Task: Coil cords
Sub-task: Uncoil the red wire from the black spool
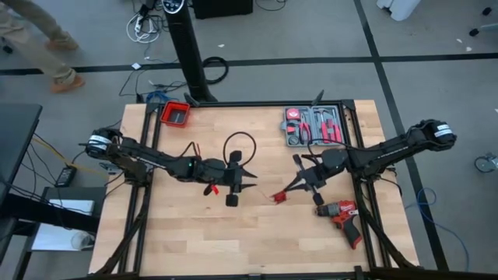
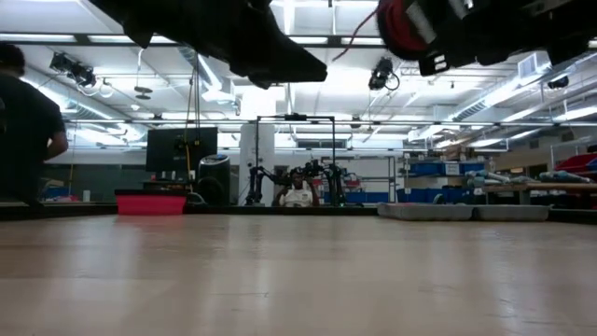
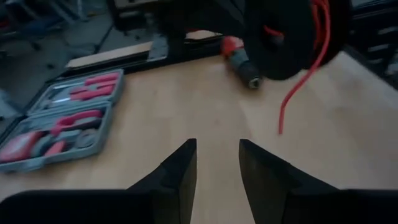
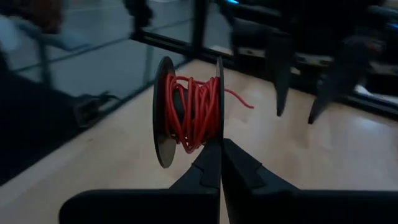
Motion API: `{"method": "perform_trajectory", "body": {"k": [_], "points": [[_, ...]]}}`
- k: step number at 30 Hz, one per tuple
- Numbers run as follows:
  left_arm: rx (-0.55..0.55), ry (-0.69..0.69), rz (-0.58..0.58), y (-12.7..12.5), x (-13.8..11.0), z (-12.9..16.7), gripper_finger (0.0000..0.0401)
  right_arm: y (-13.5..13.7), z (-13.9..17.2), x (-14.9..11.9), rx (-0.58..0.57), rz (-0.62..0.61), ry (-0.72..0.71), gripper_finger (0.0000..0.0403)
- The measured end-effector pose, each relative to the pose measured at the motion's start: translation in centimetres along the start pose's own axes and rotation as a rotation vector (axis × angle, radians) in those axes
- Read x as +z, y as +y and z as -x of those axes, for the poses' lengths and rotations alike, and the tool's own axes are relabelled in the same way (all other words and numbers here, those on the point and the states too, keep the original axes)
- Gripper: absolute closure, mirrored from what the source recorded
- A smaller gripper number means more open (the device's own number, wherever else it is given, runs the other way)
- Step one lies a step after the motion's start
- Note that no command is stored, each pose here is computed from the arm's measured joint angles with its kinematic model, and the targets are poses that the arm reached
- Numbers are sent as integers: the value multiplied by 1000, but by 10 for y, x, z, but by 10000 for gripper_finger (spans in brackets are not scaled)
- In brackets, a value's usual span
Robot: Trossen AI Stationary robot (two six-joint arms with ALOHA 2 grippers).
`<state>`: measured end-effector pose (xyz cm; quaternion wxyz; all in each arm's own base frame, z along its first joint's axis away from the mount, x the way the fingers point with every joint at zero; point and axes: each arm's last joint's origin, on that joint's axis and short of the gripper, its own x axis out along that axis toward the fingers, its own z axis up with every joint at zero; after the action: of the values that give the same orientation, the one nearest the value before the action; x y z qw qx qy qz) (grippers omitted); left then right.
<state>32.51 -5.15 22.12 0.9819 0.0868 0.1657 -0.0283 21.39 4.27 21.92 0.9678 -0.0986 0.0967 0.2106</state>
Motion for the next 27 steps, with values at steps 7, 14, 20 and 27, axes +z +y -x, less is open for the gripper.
{"method": "perform_trajectory", "body": {"k": [7, 14, 20, 27], "points": [[-137, -22, 0, -7, 1, 1, 277, -6, 2, -1, 60, -5, -21, 403], [-116, -18, 1, -7, 1, 1, 277, -8, 3, -1, 35, 51, -19, 403], [-47, -3, -8, -5, 0, 0, 277, -10, 3, -1, -14, 51, -6, 403], [-40, 0, -31, -4, 0, 0, 277, -13, 0, -6, -121, 63, 49, 403]]}}
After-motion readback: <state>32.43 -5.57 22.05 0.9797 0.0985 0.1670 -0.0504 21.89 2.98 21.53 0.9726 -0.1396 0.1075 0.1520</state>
